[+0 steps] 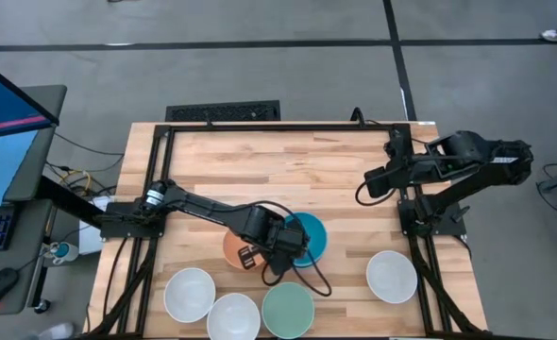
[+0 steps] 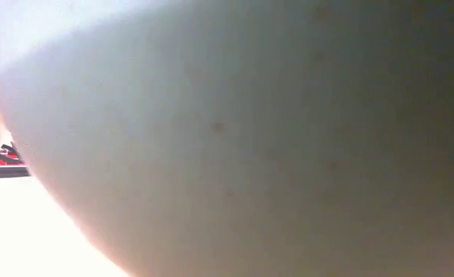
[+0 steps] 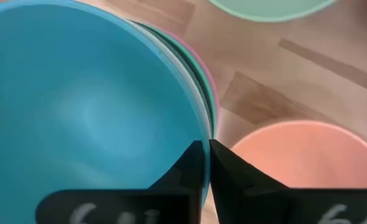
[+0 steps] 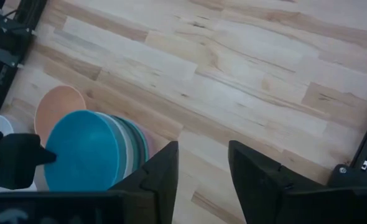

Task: Nest bowls inside each other
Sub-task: Stack the blue bowl on the white bowl, then stack the orange bowl on the blue bowl, then stack the white bowl on the orange bowl

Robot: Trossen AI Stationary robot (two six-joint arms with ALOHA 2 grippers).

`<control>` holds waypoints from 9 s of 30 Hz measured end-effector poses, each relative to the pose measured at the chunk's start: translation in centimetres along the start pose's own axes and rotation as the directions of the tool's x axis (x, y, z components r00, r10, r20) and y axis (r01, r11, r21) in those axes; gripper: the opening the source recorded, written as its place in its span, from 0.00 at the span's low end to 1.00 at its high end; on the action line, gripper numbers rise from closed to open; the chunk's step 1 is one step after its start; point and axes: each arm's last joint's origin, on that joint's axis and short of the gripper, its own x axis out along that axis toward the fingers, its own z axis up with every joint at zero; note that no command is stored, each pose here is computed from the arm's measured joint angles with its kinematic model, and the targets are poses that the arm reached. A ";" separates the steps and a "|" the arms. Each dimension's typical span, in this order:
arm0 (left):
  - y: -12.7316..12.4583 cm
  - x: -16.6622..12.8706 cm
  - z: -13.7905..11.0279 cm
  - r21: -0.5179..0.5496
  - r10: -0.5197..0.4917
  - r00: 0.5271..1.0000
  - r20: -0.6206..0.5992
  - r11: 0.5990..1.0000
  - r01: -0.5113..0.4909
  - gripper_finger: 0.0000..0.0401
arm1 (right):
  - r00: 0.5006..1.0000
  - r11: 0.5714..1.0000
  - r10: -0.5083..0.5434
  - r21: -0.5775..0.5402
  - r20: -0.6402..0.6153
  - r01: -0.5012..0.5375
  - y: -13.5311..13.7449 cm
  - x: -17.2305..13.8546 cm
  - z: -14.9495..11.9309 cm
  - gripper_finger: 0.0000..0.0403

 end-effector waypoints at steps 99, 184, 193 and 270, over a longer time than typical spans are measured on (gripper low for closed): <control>-11.0 6.3 -17.9 -0.922 0.018 0.978 0.206 0.338 0.188 0.41 | 0.977 0.999 -0.020 0.020 -0.212 0.025 3.1 1.6 -2.8 0.54; 9.8 -1.8 -9.4 -0.772 0.060 0.972 0.228 0.620 0.143 0.05 | 0.758 0.823 -0.480 0.072 -0.440 0.563 -1.0 9.4 -21.4 0.52; 10.0 -4.0 -7.2 -0.694 0.173 0.926 0.336 0.711 0.118 0.14 | 0.756 0.825 -0.485 0.056 -0.439 0.562 -1.0 9.4 -21.3 0.57; -0.8 -13.2 -18.0 -0.863 0.375 0.910 0.178 0.503 -0.039 0.03 | 0.820 0.941 -0.244 0.079 -0.518 0.329 -6.1 14.4 -23.2 0.07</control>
